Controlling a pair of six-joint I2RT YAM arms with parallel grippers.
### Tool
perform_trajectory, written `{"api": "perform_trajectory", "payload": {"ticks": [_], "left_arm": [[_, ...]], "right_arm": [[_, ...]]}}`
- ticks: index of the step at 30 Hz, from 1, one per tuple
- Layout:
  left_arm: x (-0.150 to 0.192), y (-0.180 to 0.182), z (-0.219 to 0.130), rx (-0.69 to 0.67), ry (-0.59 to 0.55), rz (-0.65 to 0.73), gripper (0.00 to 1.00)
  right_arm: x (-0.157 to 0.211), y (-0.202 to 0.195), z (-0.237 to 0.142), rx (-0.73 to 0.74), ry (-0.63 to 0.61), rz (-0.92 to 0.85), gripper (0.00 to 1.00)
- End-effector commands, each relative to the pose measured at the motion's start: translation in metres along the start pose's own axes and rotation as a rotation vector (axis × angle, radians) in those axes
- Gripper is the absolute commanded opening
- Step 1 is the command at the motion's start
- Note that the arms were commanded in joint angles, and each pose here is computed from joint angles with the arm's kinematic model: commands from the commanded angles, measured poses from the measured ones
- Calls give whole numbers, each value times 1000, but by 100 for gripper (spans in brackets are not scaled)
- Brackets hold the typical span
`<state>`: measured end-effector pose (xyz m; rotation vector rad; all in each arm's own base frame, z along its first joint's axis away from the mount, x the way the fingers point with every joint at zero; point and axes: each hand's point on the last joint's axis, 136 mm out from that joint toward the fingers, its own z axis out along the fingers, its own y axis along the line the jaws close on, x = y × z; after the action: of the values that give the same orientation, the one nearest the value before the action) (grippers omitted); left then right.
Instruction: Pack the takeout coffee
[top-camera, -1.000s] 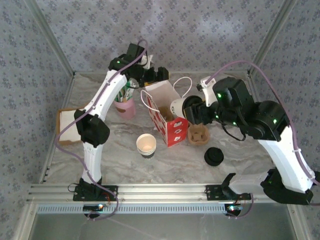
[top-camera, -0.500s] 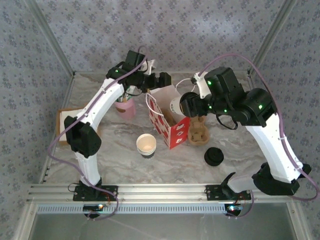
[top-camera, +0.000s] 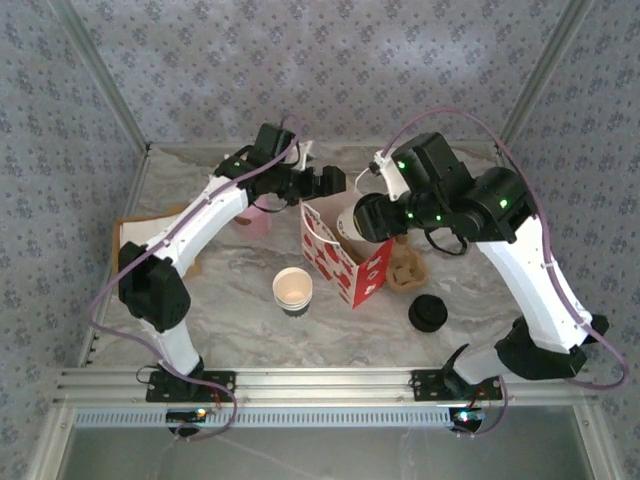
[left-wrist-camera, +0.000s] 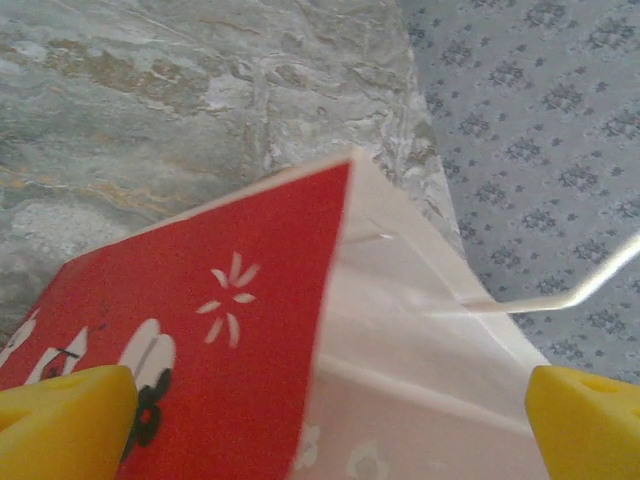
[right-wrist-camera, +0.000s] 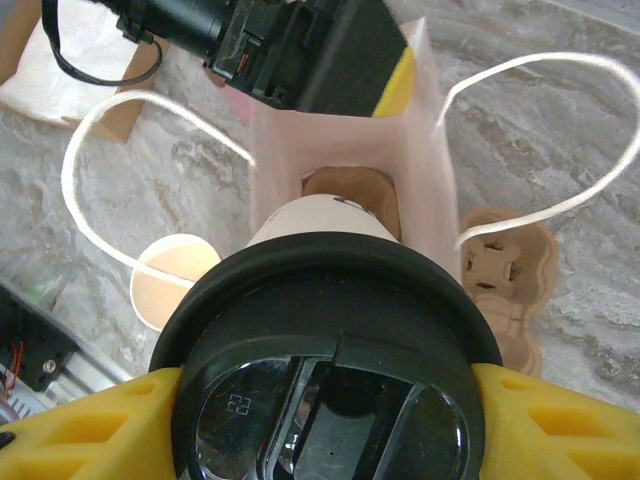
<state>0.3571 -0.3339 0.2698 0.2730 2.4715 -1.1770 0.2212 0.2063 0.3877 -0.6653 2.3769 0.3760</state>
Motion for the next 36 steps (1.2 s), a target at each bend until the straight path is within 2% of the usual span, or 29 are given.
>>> {"api": "perform_trajectory", "payload": {"ticks": [1,10,17,26,36], "left_arm": [[-5,-32,-23,76,-57,59,99],[-11,-19,-40,24,-88,64,100],[-13,-22,-59,-5,-132,90,99],[-13,-15,-88,-48,-201,93,100],[-7,1,-106,-85,-233,75,99]], "right_arm": [[9,1,-4,16,41,-44,64],[20,-5,7,84,138,-96,64],[21,-5,28,141,227,-155,64],[23,3,55,145,298,-203,64],[39,-2,82,204,415,-211,65]]}}
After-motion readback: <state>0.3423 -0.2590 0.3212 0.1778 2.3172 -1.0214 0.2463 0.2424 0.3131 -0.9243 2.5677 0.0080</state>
